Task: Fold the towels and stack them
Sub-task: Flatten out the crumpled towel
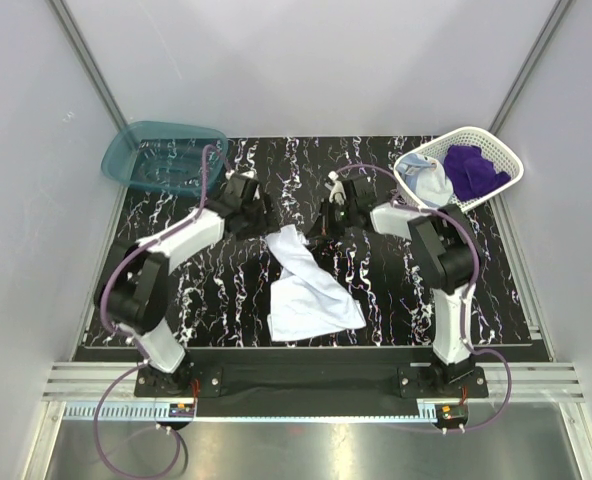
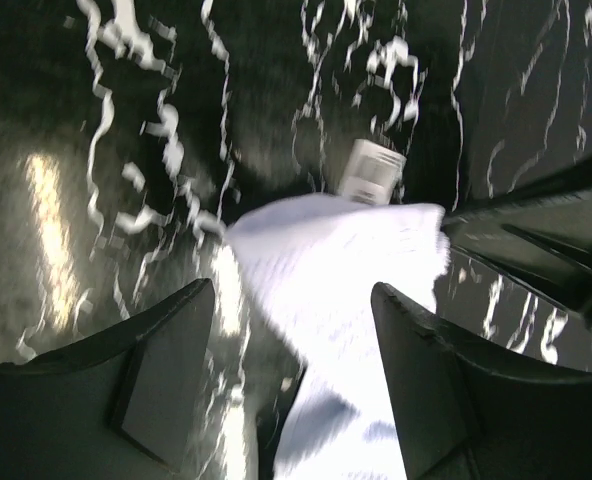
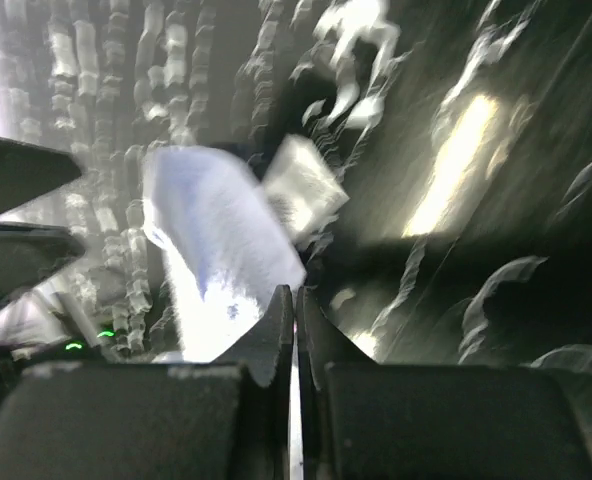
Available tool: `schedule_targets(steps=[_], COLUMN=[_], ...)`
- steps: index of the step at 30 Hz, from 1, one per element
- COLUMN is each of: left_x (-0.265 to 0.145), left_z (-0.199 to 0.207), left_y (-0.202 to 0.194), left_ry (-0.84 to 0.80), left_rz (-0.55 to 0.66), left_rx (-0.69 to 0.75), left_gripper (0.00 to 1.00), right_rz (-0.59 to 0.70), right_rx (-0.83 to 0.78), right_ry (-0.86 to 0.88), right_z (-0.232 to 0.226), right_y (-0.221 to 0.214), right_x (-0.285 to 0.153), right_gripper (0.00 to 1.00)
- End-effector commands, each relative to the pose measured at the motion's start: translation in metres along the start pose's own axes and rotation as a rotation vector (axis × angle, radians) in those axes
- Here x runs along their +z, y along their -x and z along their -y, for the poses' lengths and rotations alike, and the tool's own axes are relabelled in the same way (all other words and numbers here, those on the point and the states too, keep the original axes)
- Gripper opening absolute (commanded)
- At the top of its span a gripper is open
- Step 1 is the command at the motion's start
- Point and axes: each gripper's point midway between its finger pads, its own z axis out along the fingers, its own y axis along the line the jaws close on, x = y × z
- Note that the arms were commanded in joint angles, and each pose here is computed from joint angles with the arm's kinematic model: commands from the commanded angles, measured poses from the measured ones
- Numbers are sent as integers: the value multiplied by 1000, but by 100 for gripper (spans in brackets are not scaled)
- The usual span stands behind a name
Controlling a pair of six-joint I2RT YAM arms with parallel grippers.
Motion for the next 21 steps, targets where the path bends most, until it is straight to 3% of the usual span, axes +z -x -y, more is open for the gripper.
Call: schedule_targets(steps=[1,8,15,21], left_x=[-32,-51,-46,-53], left_z=[20,43,7,-1], left_y=[7,-15,-29,-47], left_ry=[-138,-336,-151,-194], left_rz=[81,73,53,99], left_rx=[34,17,-96,-212], left_gripper=[71,75,74,72], right_rz=[152,142,142,137], right_rx=[-23,-29,-28,-29], right_ry=[168,214,197,190], right_z=[-71,-96,-98,-95], right_y=[18,-5,-12,-14], right_x=[-26,-20,-19,-18], right_gripper=[0,0,0,0])
